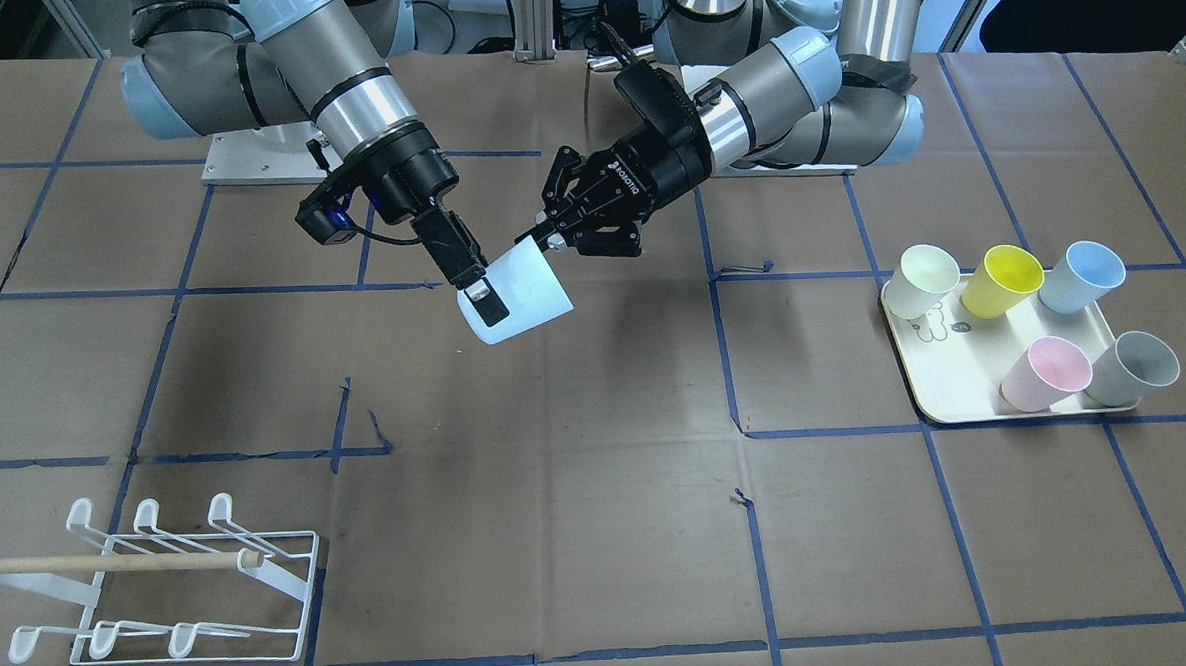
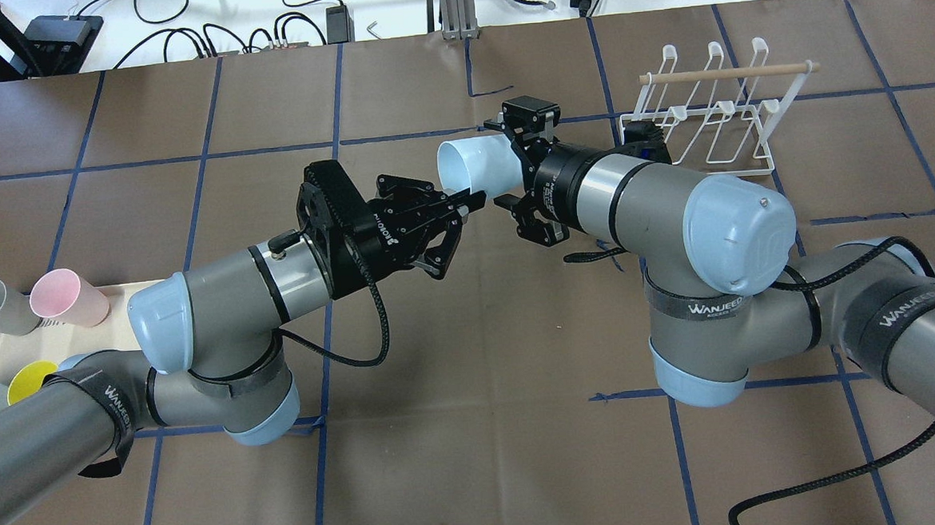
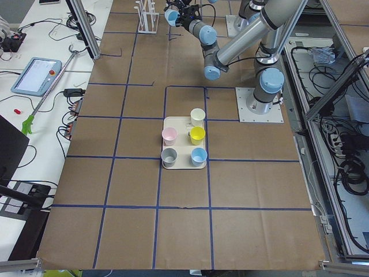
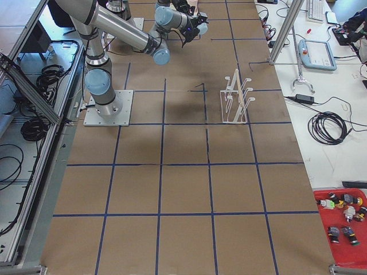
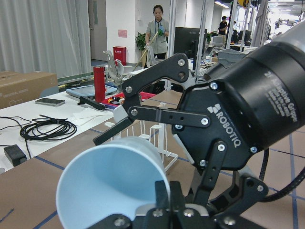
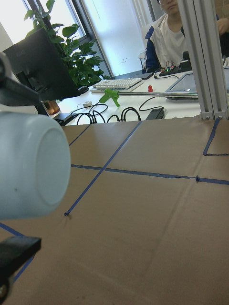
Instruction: Transfer IKEA cup to right arm and place on rack
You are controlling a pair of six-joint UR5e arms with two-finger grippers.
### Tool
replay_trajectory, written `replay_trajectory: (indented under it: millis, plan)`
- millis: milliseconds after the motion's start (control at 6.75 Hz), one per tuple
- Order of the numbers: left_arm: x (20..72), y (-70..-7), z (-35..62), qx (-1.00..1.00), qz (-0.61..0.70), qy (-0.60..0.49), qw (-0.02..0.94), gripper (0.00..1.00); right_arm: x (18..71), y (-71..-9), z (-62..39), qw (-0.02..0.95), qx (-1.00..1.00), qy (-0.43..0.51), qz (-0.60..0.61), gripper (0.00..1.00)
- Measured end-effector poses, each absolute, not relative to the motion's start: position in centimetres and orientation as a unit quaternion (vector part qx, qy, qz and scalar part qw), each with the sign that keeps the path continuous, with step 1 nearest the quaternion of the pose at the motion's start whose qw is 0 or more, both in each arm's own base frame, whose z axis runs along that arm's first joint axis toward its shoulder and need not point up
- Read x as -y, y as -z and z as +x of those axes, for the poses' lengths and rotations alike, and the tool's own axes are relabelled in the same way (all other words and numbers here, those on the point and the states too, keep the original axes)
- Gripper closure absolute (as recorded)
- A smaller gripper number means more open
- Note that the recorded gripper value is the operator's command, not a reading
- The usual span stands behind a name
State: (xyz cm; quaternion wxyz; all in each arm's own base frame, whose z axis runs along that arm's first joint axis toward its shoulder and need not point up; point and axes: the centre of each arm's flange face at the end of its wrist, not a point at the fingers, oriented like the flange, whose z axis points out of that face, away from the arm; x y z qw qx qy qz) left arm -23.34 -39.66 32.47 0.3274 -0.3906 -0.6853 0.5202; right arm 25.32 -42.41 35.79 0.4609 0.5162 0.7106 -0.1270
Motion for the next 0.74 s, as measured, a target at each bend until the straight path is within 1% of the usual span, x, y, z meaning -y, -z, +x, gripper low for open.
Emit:
replay_trajectory:
  millis: [148,296,593,741]
  plan:
    - [39.67,-32.5,-23.34,0.685,-0.391,-0.521,0.327,0.96,42.46,-35.87,25.33,0.461,-0.71,0.127,0.516,0.2]
    - [39.68,-32.51,-23.34,0.685,-0.391,-0.521,0.327,0.96,42.46,-35.86,25.33,0.461,-0.711,0.127,0.516,0.27]
    - [39.68,-32.52,-23.34,0.685,-0.391,-0.521,0.327,0.9,42.41,-35.77,25.34,0.46,-0.712,0.127,0.515,0.37]
    - [39.7,-32.54,-23.34,0.685,-0.391,-0.521,0.327,0.85,42.4,-35.76,25.34,0.46,-0.712,0.127,0.514,0.42]
